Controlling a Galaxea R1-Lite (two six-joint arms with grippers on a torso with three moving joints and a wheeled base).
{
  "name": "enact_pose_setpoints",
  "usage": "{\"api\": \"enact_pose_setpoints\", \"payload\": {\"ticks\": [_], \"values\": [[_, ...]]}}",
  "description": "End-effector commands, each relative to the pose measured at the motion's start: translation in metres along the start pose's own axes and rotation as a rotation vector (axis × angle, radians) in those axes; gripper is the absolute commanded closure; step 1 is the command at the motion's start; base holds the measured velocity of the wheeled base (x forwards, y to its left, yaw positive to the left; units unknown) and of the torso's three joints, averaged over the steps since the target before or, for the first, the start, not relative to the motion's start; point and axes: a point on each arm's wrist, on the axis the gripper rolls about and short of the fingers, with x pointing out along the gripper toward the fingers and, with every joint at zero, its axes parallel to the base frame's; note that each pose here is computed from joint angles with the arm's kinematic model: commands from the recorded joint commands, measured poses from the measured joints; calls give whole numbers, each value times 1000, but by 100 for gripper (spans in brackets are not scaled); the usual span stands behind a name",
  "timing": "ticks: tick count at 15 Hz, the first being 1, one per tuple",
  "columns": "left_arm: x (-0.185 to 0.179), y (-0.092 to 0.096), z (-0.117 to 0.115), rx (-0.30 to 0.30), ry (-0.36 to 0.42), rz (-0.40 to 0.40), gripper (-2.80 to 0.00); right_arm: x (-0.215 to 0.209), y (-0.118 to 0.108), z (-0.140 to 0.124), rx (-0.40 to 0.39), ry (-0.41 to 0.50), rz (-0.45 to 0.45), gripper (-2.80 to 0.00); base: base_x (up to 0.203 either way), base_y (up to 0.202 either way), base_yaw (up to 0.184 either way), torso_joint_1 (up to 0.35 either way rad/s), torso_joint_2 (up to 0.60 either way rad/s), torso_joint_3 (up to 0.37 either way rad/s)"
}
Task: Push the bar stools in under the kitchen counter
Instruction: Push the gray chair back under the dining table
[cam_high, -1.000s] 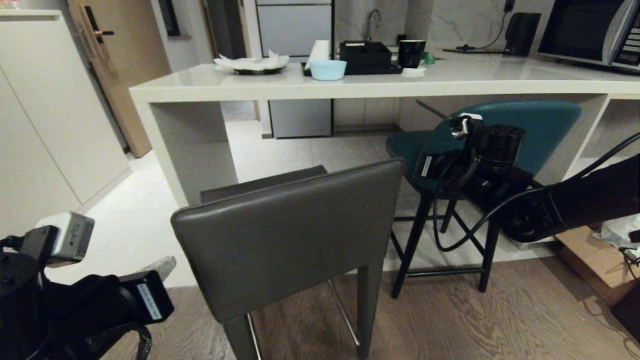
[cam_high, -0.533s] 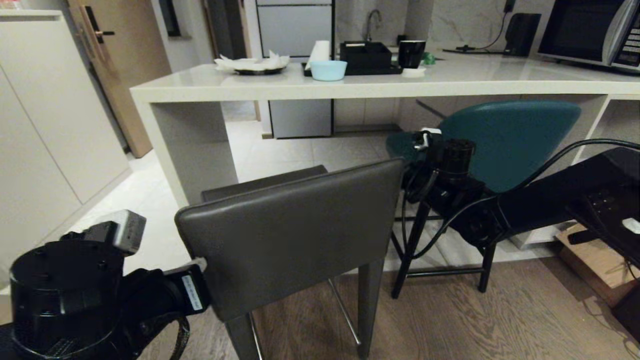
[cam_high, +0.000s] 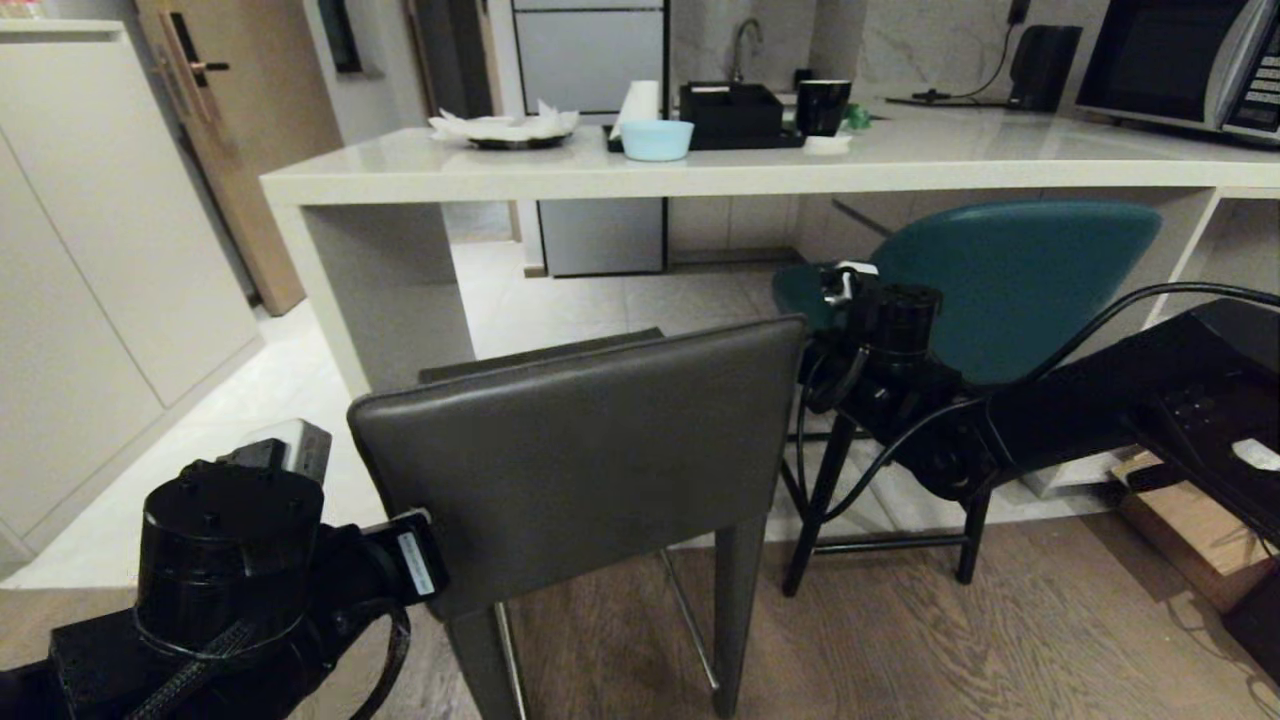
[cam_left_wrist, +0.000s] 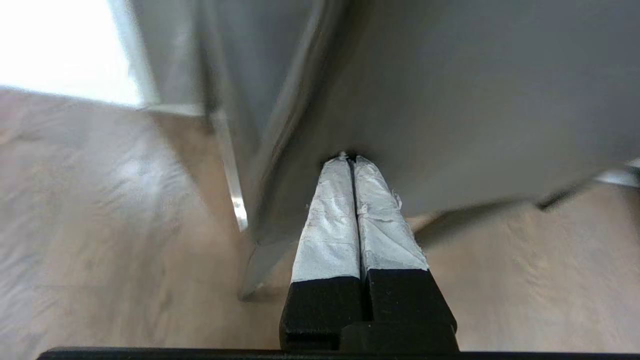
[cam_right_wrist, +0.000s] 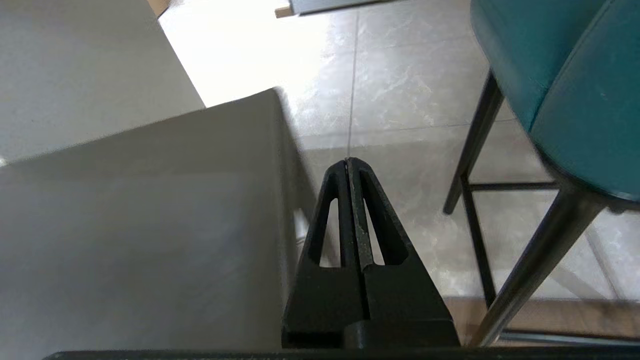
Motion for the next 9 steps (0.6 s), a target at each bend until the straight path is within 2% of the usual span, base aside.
{"api": "enact_pose_setpoints", "payload": {"ticks": [1, 5, 9], "values": [[7, 5, -2, -3, 9, 38, 0, -10, 4, 11, 13, -20, 12, 0, 0, 0, 0, 0, 0, 0], [19, 10, 4, -3, 8, 67, 0, -24, 8, 10, 22, -16, 28, 0, 0, 0, 0, 0, 0, 0], [40, -3, 13, 22, 1, 60, 0, -32, 6, 5, 19, 0, 24, 0, 0, 0, 0, 0, 0, 0]]}}
